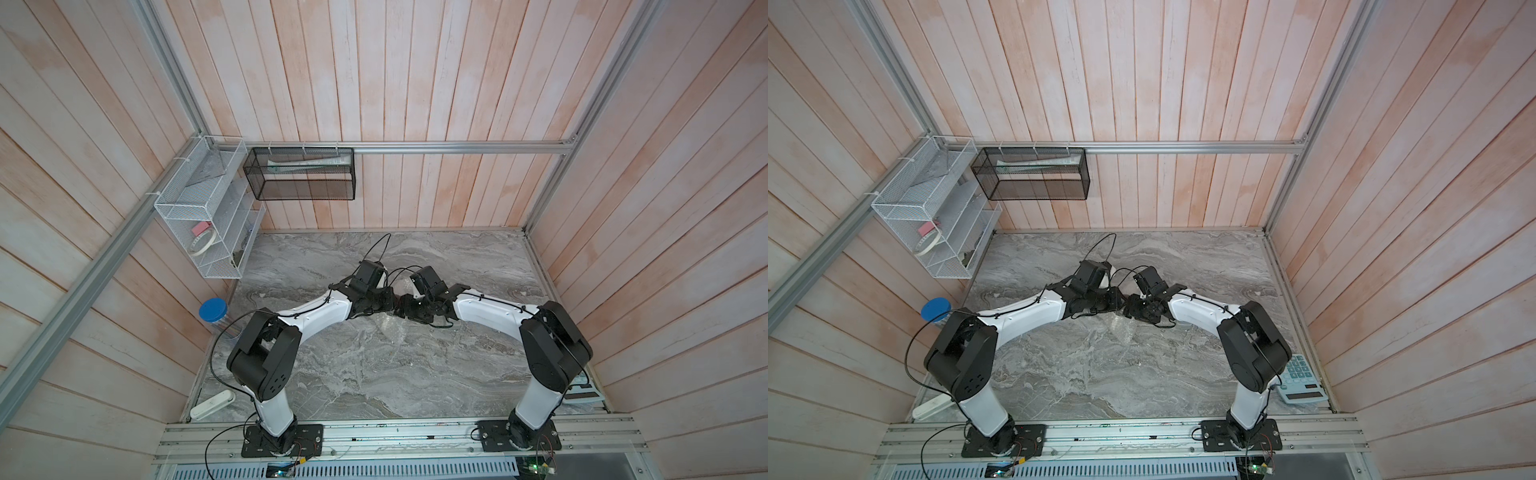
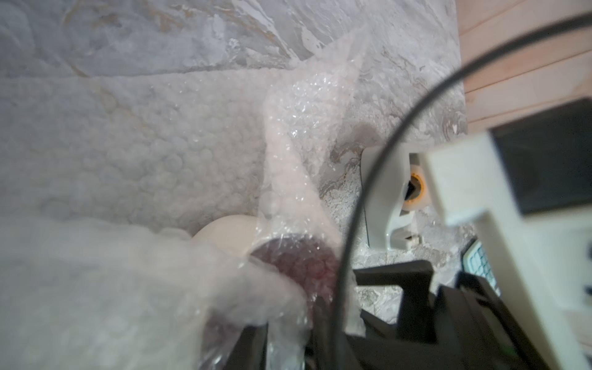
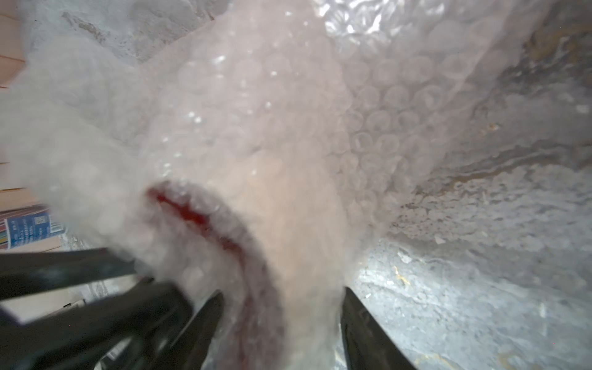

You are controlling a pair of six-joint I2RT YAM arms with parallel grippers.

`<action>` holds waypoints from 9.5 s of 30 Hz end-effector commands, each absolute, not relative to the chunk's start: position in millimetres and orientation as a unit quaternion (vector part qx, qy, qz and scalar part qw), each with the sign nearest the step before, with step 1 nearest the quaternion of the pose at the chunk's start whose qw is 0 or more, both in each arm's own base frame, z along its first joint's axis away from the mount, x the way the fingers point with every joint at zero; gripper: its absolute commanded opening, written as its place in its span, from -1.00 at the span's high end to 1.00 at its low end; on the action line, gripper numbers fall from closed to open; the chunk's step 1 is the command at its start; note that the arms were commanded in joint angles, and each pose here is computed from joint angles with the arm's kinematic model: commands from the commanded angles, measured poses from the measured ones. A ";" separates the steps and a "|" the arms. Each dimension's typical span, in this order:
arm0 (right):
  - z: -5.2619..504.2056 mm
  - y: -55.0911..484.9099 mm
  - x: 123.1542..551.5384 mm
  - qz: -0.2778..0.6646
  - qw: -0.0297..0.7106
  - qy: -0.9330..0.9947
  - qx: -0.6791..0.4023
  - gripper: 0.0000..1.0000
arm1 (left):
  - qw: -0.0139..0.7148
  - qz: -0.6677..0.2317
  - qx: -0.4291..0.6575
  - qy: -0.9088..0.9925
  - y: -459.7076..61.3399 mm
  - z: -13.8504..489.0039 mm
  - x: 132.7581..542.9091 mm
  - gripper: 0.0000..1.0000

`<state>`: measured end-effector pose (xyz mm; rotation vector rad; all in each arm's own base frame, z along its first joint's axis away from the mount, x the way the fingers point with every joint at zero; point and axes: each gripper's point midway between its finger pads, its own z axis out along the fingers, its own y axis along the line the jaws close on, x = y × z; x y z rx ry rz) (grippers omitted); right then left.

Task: Wrap mugs in bubble wrap
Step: Wrap the mug in bubble wrap.

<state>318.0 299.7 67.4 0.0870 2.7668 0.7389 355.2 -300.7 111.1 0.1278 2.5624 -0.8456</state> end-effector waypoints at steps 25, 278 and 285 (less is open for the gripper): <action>37.8 292.3 318.1 0.228 0.109 0.966 0.051 -0.06 | 0.215 -0.263 -0.021 0.940 -271.3 109.1 332.3 -0.26; 66.4 369.6 321.3 0.308 0.081 0.937 -0.144 1.00 | 0.295 -0.381 0.041 0.875 -272.7 145.1 328.5 1.00; 66.1 362.0 317.5 0.308 0.088 0.938 -0.135 0.94 | 0.312 -0.367 0.023 0.876 -268.8 142.0 341.2 1.00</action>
